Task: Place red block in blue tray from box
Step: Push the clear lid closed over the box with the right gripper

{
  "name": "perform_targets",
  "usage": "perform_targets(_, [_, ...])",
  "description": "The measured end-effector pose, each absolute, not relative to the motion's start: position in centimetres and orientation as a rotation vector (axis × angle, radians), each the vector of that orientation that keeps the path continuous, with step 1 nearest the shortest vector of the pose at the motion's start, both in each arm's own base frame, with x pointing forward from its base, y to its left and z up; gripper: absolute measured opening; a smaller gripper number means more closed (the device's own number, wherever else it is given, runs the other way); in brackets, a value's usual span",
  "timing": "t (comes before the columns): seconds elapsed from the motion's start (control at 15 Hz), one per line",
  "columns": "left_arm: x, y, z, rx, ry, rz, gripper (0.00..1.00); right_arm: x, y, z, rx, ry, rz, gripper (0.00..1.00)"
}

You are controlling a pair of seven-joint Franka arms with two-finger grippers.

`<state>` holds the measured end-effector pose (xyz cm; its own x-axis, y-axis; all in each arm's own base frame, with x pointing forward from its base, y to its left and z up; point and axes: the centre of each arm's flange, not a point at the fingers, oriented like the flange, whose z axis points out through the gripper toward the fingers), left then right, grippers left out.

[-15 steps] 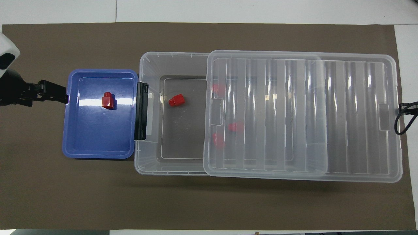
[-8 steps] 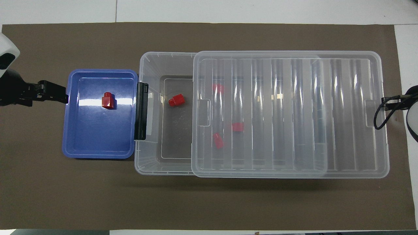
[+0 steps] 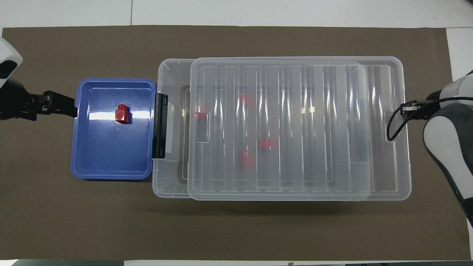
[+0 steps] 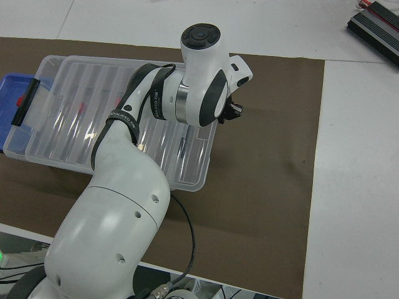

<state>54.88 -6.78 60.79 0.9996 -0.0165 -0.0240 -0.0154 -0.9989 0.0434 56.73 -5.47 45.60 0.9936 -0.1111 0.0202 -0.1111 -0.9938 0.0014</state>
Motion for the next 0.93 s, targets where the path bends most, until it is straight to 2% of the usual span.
perform_targets(0.93, [54.9,-6.8,60.8,3.098,-0.025,-0.038,1.0,56.8,-1.8,45.5,3.135,-0.222,0.08,0.01])
